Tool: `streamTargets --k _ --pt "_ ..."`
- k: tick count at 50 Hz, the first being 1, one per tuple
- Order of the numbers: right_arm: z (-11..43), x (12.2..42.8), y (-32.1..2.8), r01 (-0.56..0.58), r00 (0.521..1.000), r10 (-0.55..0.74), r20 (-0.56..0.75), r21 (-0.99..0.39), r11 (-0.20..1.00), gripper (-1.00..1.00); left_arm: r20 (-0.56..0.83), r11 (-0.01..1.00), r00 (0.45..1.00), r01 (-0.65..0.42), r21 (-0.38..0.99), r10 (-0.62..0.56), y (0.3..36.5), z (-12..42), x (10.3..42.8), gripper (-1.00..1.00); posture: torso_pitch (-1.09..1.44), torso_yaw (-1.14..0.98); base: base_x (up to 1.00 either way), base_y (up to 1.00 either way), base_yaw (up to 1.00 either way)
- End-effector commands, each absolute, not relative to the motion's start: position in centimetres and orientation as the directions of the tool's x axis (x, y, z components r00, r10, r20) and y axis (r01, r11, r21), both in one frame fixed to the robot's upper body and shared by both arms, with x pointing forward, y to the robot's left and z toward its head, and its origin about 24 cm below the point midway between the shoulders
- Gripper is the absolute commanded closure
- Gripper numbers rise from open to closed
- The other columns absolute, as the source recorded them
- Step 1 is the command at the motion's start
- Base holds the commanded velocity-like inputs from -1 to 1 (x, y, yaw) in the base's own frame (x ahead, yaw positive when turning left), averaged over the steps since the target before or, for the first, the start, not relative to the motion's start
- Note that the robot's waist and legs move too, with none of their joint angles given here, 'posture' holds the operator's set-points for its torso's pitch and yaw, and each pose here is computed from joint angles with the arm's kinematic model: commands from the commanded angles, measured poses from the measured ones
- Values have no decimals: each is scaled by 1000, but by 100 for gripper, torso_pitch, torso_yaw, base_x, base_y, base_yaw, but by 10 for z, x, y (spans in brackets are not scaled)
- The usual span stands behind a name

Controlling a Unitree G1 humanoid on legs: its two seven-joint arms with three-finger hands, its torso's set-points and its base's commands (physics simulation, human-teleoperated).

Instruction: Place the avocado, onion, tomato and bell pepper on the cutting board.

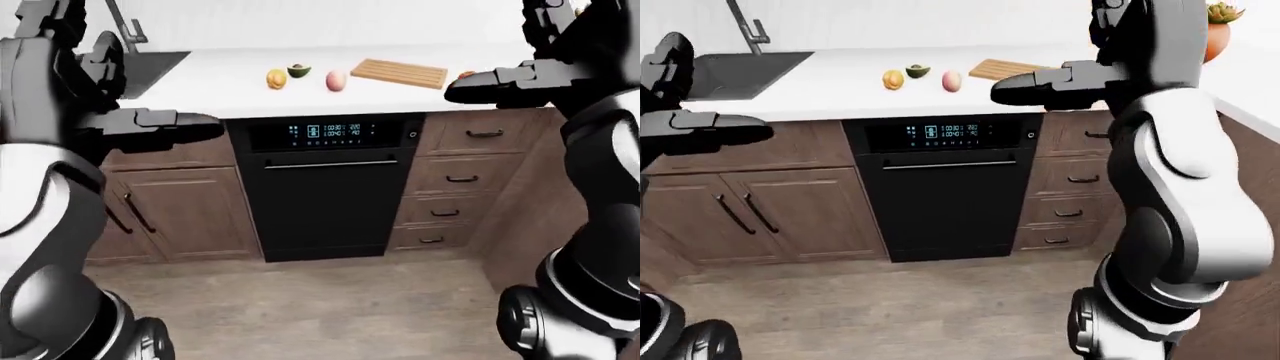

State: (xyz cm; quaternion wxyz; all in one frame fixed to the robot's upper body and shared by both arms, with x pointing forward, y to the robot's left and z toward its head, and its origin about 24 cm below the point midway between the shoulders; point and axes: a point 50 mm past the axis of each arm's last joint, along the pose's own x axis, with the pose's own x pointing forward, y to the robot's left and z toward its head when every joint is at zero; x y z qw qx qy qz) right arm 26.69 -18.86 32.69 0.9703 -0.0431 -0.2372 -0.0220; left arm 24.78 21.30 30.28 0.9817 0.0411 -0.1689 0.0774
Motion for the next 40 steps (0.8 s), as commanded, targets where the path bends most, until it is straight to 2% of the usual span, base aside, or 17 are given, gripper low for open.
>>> streamTargets --k 1,14,22,30,40 --pt "338 265 -188 61 874 -21 486 -65 996 -100 357 985 925 -161 59 130 215 312 243 -100 0 0 45 0 0" --pt "351 252 -195 72 869 -28 494 -71 995 -100 376 976 914 -200 86 154 224 322 227 -100 0 0 46 0 0" --pt "355 252 -196 74 864 -37 503 -55 996 -100 382 972 910 -214 96 163 223 321 230 -100 0 0 61 0 0" --pt "350 269 -191 84 862 -50 504 -46 995 -100 395 969 904 -223 106 165 226 327 226 -100 0 0 69 -3 0" --pt "363 265 -197 94 850 -57 524 -44 995 -100 409 967 897 -230 108 168 228 337 226 -100 0 0 70 -15 0"
